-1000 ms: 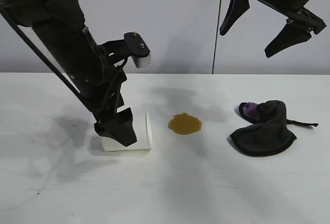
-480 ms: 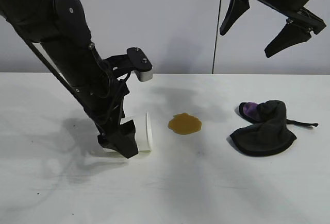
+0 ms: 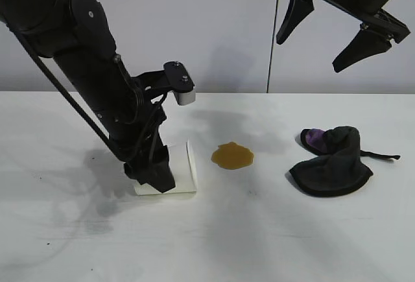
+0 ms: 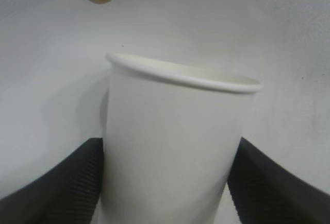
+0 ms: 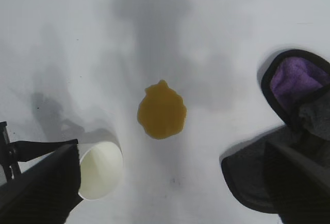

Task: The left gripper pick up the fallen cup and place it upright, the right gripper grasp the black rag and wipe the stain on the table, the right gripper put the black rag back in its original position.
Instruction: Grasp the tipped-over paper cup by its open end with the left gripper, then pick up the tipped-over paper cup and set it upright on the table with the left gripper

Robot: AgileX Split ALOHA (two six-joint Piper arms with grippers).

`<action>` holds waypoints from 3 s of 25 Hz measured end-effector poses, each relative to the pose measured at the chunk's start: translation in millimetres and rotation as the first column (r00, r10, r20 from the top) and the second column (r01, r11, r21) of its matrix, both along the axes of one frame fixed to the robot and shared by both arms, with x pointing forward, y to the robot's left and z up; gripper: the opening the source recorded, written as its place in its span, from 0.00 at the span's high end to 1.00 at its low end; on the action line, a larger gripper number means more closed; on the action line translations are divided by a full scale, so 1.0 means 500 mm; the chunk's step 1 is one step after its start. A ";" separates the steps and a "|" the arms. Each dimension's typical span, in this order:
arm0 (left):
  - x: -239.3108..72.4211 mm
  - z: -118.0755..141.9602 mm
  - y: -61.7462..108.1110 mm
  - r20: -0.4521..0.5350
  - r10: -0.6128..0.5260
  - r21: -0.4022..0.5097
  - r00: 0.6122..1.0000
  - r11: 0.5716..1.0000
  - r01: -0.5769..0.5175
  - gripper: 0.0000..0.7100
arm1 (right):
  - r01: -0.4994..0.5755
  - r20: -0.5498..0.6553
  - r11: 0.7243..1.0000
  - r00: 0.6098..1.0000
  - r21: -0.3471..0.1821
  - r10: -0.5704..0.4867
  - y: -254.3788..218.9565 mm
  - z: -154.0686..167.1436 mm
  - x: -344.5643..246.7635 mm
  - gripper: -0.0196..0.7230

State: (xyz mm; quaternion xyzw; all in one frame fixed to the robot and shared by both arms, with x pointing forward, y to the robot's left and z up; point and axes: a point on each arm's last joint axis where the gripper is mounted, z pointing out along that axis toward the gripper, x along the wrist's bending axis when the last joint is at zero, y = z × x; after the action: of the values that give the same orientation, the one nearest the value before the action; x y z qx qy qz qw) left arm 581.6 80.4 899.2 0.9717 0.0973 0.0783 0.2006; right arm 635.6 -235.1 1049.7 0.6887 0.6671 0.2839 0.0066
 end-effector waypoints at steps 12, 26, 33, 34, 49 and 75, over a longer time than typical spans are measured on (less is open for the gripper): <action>0.002 0.042 -0.002 0.023 -0.031 -0.125 0.999 0.992 0.033 0.38 | 0.000 0.000 1.000 1.000 0.000 0.000 0.000 0.000 0.000 0.08; 0.063 0.149 0.138 0.048 0.018 -0.582 0.999 0.813 0.013 0.38 | -0.004 -0.009 1.000 1.000 0.000 0.004 0.000 -0.001 -0.002 0.08; 0.057 0.126 0.183 0.122 0.057 -0.649 0.991 0.760 0.036 0.38 | -0.010 -0.022 1.000 1.000 0.001 0.010 0.001 -0.002 -0.004 0.08; 0.056 0.122 0.187 0.141 0.071 -0.658 0.987 0.752 0.040 0.38 | -0.010 -0.022 1.000 1.000 0.001 0.010 0.001 -0.002 -0.004 0.08; 0.053 -0.017 0.176 0.123 -0.008 -0.738 0.992 0.668 0.097 0.38 | -0.011 -0.024 1.000 1.000 0.001 0.011 0.001 -0.002 -0.004 0.08; 0.065 -0.140 0.172 0.178 -0.083 -0.716 0.980 0.672 0.187 0.38 | -0.003 0.005 1.000 1.000 -0.019 0.003 -0.003 -0.001 0.001 0.08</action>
State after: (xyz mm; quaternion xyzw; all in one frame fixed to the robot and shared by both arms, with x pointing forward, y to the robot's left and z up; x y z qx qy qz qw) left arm 614.4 166.2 829.4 0.8084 0.0347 0.0814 0.5819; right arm 635.9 -236.4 1049.2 0.6870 0.6707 0.2794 0.0143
